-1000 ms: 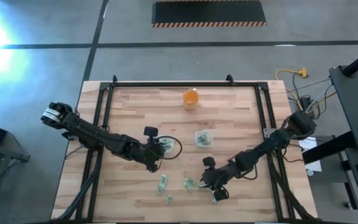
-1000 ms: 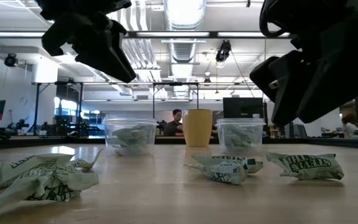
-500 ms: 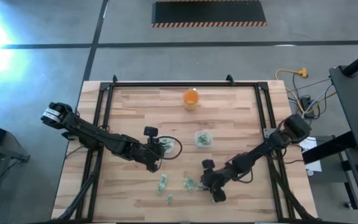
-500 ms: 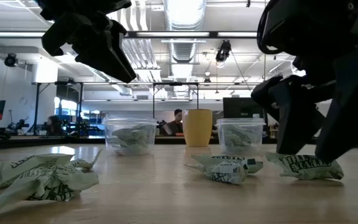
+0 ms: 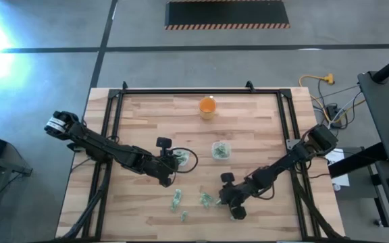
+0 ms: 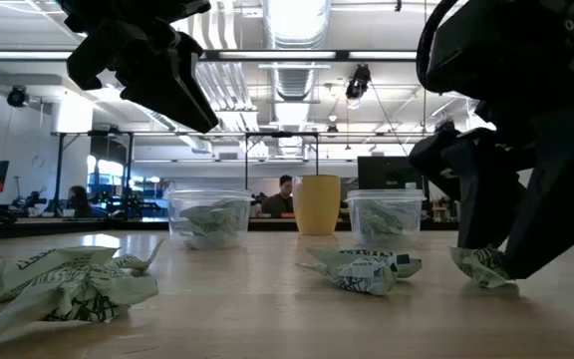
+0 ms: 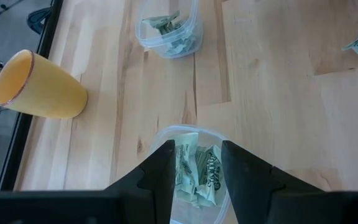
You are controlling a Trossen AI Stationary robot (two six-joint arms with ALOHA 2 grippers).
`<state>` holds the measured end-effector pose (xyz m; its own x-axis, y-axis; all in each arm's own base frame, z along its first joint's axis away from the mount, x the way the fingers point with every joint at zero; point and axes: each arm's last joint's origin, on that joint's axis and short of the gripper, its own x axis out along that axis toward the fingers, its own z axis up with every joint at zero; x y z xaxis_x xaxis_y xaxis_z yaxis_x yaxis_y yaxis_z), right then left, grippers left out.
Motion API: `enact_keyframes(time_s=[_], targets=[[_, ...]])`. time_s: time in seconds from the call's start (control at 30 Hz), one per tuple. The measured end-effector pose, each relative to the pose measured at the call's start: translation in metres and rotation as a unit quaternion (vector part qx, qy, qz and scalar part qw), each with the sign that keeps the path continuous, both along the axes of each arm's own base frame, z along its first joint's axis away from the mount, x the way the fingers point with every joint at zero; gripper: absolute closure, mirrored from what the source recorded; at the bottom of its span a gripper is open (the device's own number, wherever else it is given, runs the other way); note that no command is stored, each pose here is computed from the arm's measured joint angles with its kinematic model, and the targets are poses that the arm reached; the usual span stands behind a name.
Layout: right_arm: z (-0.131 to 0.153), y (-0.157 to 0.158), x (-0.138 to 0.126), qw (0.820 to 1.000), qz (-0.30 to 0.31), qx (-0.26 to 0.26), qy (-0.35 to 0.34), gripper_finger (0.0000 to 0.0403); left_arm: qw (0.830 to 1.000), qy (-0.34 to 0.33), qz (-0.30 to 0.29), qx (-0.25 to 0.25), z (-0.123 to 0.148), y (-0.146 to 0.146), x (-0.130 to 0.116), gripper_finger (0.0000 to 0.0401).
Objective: Pick and place items into bin
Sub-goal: Put the green sweetener bag into the right transparent food container
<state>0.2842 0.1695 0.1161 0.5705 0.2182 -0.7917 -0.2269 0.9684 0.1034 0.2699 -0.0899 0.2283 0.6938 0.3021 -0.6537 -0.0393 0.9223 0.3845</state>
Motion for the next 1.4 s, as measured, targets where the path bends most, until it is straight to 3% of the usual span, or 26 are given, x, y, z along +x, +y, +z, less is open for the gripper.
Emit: enact_keyframes(time_s=[0.57,0.83,1.0,1.1,1.27,1.4], targets=[[-0.001,-0.002,-0.002,1.000,0.008,-0.026,0.002,0.0379,1.000,0.000,0.000,0.000,0.000,0.000,0.000,0.0287],[0.010,-0.004,-0.004,0.999,0.027,-0.044,-0.012,0.0394,1.000,0.000,0.000,0.000,0.000,0.000,0.000,0.0287],[0.033,-0.012,-0.010,0.994,0.014,-0.103,-0.027,0.0394,1.000,0.000,0.000,0.000,0.000,0.000,0.000,0.0287],[0.050,-0.020,-0.015,0.985,-0.006,-0.166,-0.050,0.0394,1.000,-0.001,0.000,-0.001,0.000,0.000,0.000,0.0287],[0.078,-0.038,-0.024,0.944,-0.078,-0.299,-0.111,0.0394,1.000,-0.004,0.000,-0.002,0.001,0.000,0.001,0.0287],[0.092,-0.055,-0.025,0.925,-0.102,-0.345,-0.122,0.0394,1.000,-0.005,0.000,-0.002,0.001,0.000,0.001,0.0287]])
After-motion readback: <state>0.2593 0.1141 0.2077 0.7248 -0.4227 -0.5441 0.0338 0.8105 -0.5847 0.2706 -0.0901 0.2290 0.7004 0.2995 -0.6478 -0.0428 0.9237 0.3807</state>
